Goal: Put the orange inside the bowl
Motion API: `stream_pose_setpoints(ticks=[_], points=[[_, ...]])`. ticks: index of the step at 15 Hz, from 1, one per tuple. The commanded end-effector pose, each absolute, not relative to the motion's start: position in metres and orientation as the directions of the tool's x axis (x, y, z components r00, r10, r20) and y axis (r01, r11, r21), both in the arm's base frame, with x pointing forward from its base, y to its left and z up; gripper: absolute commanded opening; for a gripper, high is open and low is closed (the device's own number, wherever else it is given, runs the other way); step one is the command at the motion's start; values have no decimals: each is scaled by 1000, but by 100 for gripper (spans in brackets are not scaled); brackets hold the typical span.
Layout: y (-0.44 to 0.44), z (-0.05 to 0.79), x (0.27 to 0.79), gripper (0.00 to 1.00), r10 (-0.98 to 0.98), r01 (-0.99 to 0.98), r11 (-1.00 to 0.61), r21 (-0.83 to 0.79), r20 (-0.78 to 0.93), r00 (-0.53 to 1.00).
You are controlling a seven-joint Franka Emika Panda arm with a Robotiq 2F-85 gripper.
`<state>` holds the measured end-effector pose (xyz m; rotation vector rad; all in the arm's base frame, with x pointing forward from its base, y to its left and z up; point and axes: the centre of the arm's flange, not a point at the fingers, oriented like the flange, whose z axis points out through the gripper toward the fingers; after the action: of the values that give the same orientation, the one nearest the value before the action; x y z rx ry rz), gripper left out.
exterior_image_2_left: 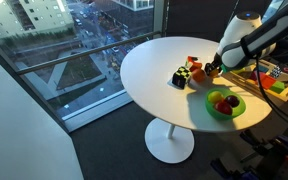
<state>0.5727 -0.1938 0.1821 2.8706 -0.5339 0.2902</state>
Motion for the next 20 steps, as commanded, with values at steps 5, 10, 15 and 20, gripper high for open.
stream_pose_setpoints(ticks=[5,10,15,20], points=[[-198,203,578,44,-328,-374,-910,180,239,914],[-199,227,577,44,-340,-372,-911,178,188,922],[-202,251,571,44,-317,-335,-927,169,128,940],[-206,272,563,44,-235,-239,-967,86,50,971]])
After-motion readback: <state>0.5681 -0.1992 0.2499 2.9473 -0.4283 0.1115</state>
